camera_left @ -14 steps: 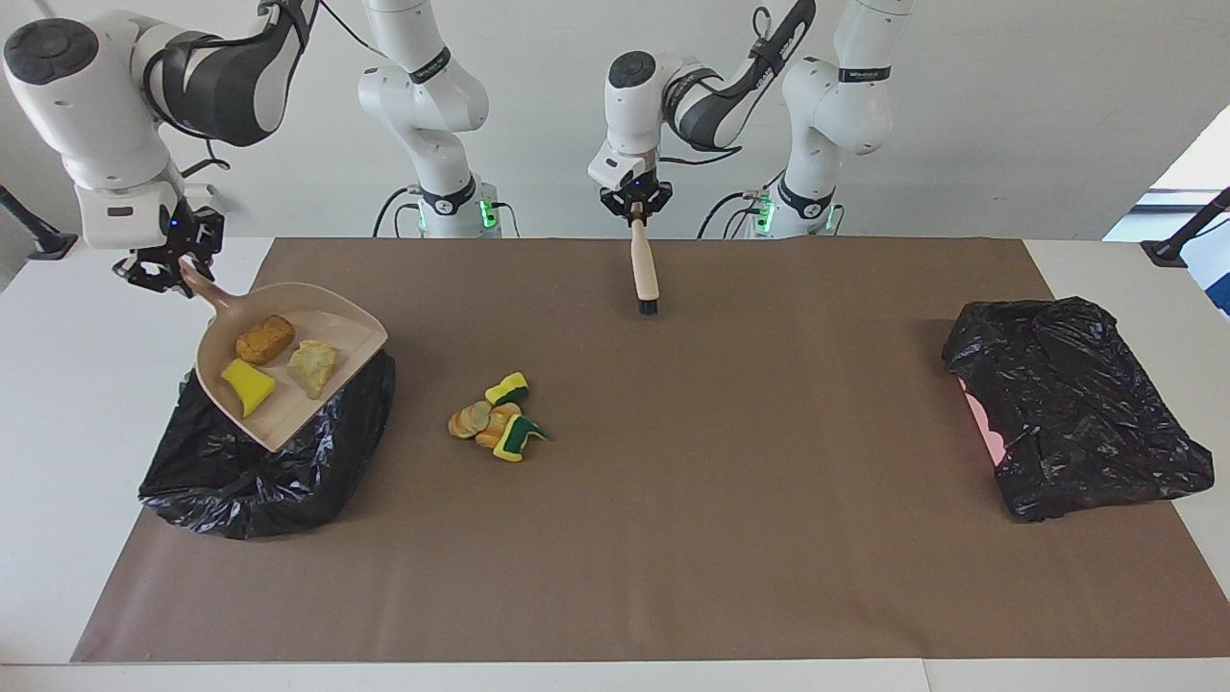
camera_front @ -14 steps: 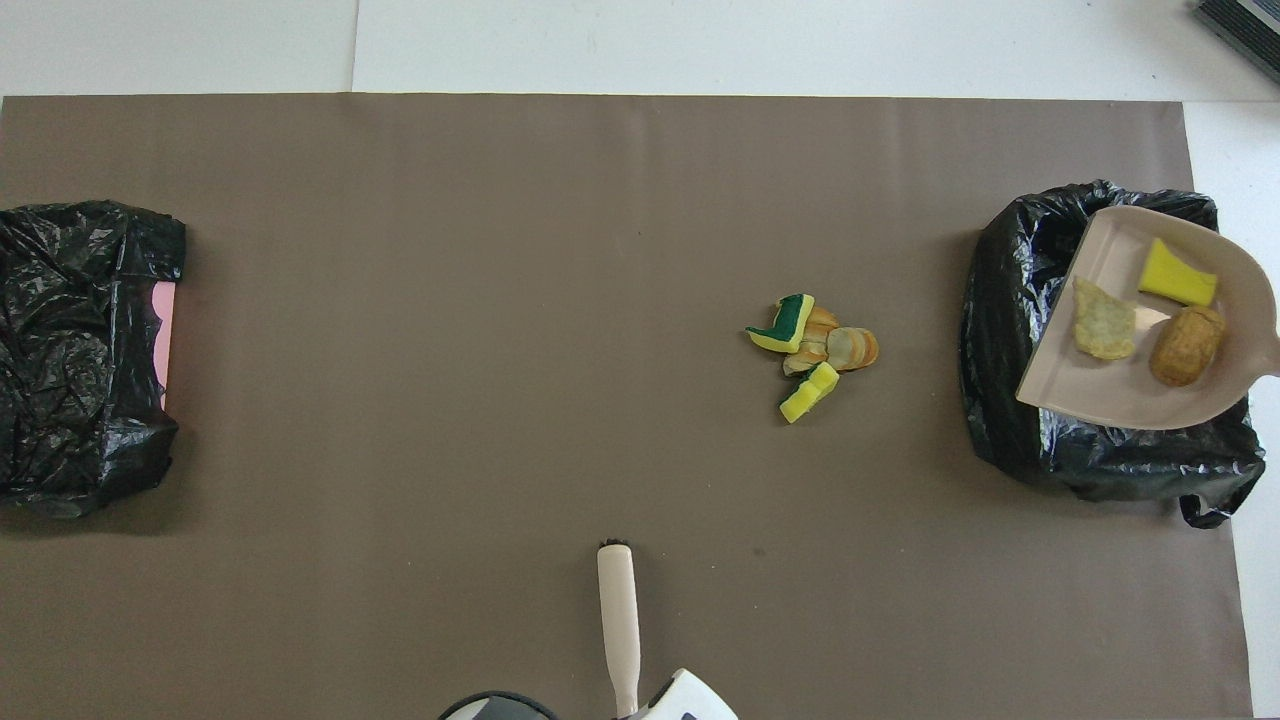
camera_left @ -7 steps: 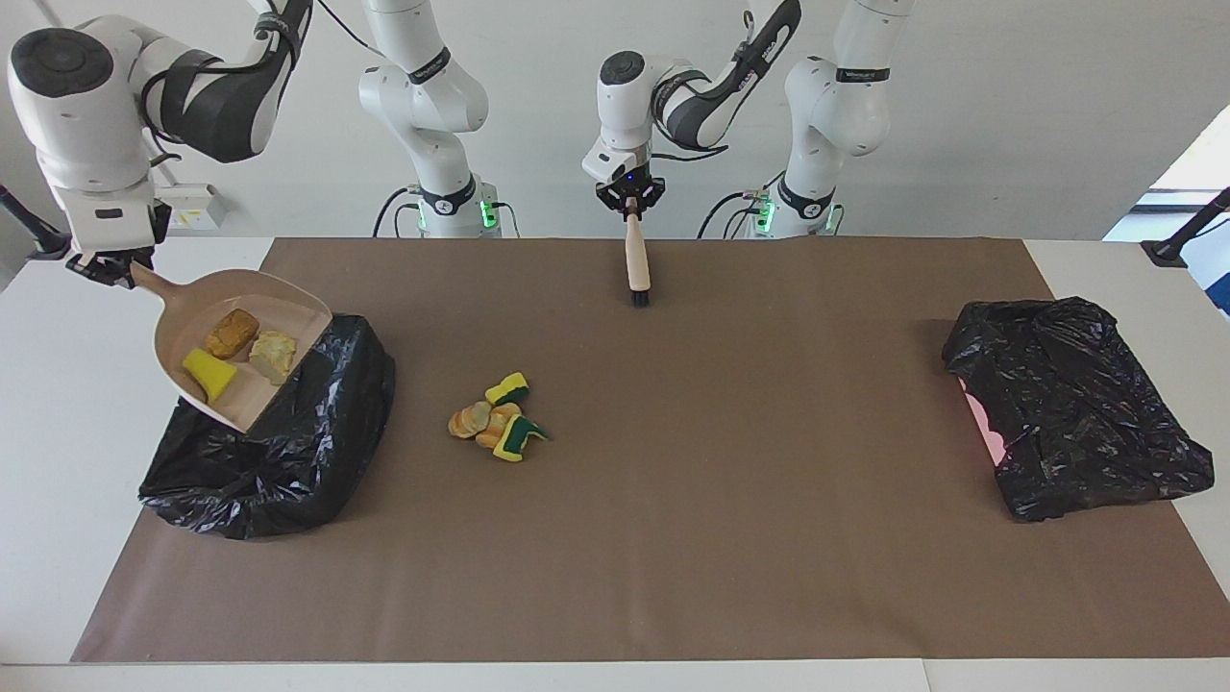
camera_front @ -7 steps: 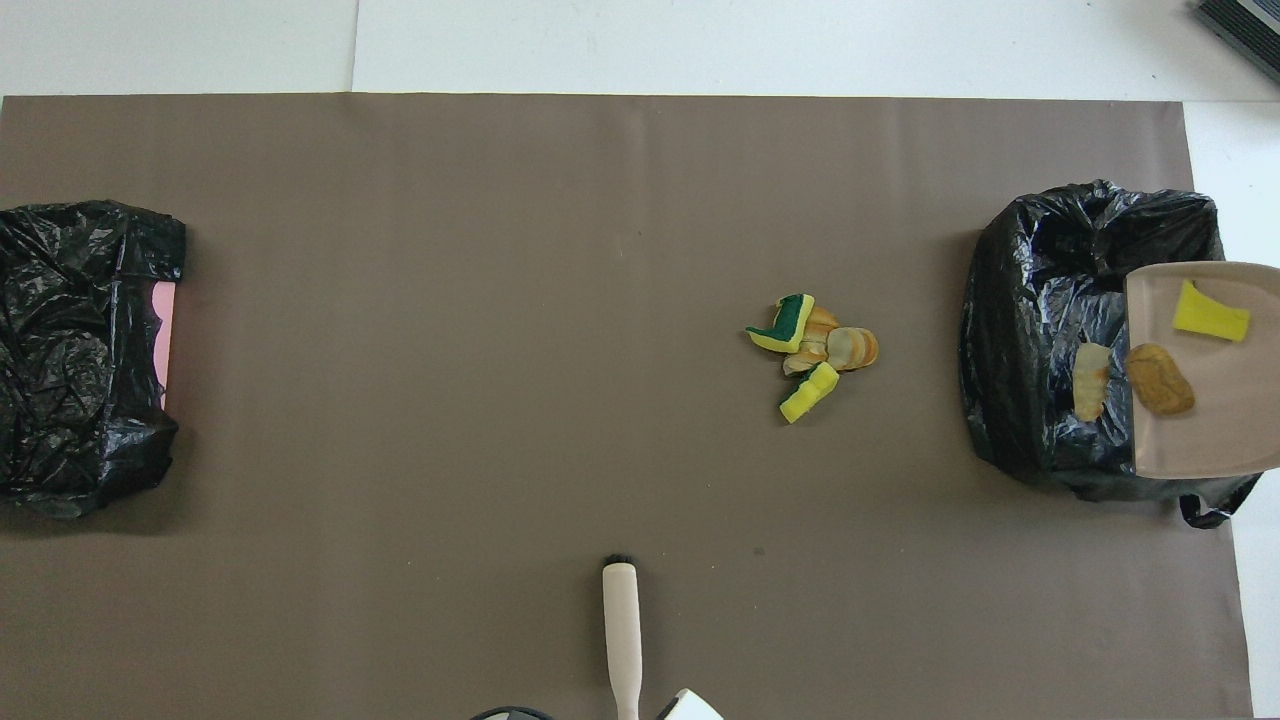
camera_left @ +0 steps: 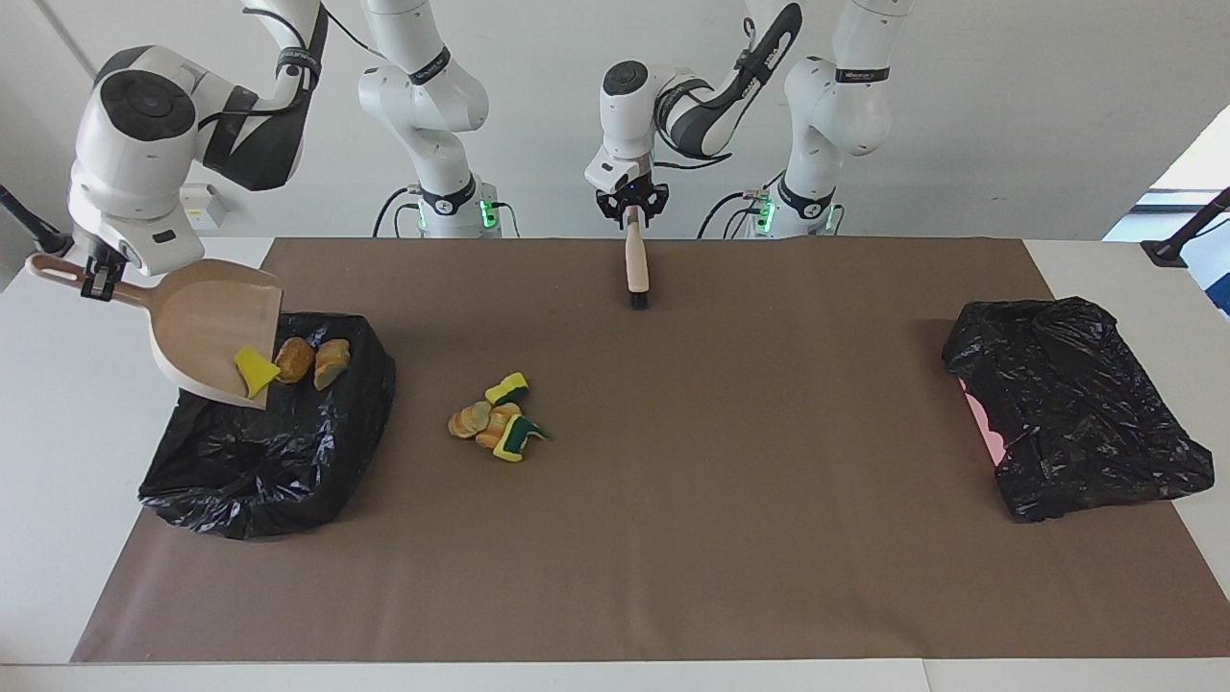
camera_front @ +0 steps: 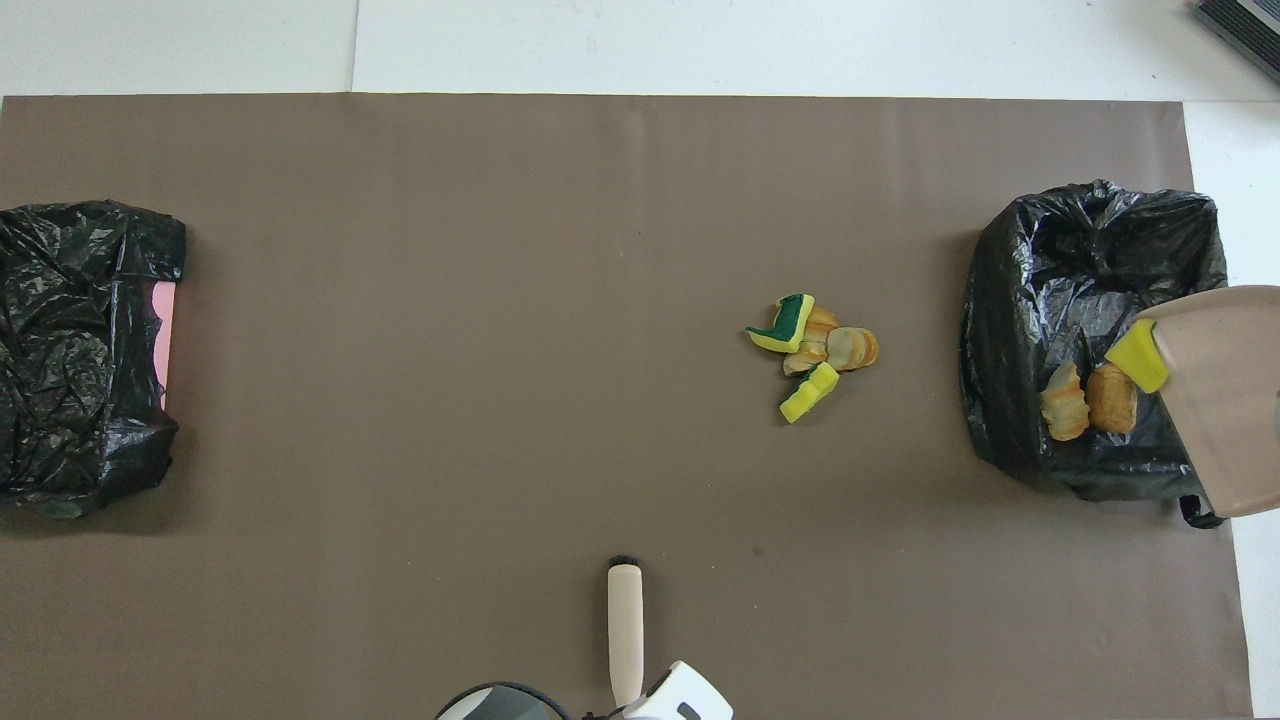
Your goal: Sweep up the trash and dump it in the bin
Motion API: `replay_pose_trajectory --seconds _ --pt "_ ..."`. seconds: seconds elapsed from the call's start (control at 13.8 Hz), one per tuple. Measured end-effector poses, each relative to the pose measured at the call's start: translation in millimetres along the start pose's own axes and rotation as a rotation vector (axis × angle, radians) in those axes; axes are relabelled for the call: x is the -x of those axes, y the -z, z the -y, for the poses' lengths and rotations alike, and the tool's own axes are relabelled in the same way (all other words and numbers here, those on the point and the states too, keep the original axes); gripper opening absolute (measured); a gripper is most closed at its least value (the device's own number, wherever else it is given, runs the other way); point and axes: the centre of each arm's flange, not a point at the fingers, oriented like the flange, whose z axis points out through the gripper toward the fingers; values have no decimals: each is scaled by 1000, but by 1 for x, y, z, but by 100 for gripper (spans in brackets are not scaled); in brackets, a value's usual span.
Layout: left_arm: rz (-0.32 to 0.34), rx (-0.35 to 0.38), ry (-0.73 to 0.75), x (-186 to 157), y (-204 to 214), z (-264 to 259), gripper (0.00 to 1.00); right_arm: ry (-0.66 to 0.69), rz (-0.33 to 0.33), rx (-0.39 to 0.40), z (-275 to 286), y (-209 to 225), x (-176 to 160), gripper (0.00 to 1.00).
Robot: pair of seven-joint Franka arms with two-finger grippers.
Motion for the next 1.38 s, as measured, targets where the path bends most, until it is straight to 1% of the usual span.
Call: replay_pose_trajectory --seconds 0.07,0.14,0.22,0.36,0.43,0.58,0.72,0.87,1.01,1.23,1.3,1.38 --pt "9 0 -19 -19 17 5 86 15 18 9 1 9 1 31" --pt "10 4 -40 -40 35 11 91 19 32 12 4 21 2 31" --pt "-7 6 -52 -61 56 19 98 14 36 3 10 34 3 31" --pt "-67 8 -66 -103 92 39 100 -31 33 -37 31 63 5 31" --pt "-88 15 -76 -124 108 53 100 -63 26 -61 40 79 -1 31" --pt "-121 39 -94 -167 139 90 100 -117 9 -83 41 113 -30 31" --pt "-143 51 -139 -208 183 142 100 -162 -34 -57 31 144 -68 31" --pt "-163 55 -184 -235 224 194 100 -221 -108 -30 24 164 -97 31" --pt "-178 56 -192 -249 254 235 100 -321 -214 -25 20 177 -120 31" --pt "-189 50 -223 -256 298 293 100 -554 -431 -52 14 210 -164 31" --pt "-189 48 -228 -255 310 311 100 -640 -492 -70 13 223 -178 31" --pt "-180 46 -231 -255 321 329 100 -740 -560 -105 12 236 -193 31"
